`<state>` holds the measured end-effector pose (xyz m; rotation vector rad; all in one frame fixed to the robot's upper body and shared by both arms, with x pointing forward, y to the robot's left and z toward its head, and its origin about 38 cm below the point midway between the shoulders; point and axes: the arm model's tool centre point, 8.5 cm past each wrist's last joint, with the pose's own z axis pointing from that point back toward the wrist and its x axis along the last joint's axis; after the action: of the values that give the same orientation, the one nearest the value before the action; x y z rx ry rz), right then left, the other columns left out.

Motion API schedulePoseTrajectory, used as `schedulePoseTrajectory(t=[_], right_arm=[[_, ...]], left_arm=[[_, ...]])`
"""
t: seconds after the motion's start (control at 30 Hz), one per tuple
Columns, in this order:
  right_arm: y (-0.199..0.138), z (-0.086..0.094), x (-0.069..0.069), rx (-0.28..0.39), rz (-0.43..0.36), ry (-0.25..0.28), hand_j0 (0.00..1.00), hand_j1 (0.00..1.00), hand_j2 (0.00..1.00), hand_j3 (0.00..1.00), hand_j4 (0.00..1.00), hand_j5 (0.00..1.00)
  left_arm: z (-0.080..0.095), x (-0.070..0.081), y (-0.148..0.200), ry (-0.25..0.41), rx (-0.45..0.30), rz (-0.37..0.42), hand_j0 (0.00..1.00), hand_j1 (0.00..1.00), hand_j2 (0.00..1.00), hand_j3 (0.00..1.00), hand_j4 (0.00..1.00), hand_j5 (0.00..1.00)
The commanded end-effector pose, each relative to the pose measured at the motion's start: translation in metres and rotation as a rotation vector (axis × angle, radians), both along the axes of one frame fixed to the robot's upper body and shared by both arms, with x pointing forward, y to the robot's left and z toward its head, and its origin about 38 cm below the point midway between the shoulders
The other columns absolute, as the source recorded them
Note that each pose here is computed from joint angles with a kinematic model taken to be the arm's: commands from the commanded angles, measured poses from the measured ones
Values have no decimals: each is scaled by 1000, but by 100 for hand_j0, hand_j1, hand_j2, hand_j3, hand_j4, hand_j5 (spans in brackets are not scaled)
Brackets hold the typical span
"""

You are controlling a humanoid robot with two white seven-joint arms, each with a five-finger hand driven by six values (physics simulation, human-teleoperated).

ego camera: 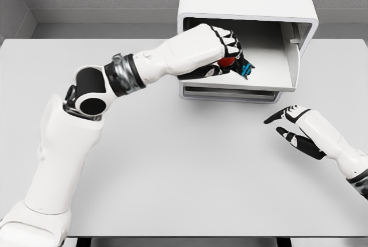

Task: Slide open multi-storey tabletop storage cabinets and put open load switch and slide close multi-storey tabletop storage cabinets

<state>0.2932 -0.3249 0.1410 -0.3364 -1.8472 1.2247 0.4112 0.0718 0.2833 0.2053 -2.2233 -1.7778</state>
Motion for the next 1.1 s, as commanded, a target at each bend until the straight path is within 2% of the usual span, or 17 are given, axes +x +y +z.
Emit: schedulePoseTrajectory(t=[0.0, 0.4, 1.07], right_arm=[[0, 0, 0, 9, -1, 0, 55, 55, 55, 55, 55, 55], [8, -8, -2, 10, 7, 16, 55, 55, 55, 55, 55, 55], [9, -8, -2, 16, 6, 16, 55, 55, 55, 55, 55, 55]], left_arm=[[-3, 2, -5, 12, -3, 5, 39, 39, 39, 39, 39, 39], [-18, 12, -16, 44, 37, 31, 39, 39, 39, 39, 39, 39], [-24, 23, -11, 75, 44, 53, 39, 39, 39, 39, 39, 39]])
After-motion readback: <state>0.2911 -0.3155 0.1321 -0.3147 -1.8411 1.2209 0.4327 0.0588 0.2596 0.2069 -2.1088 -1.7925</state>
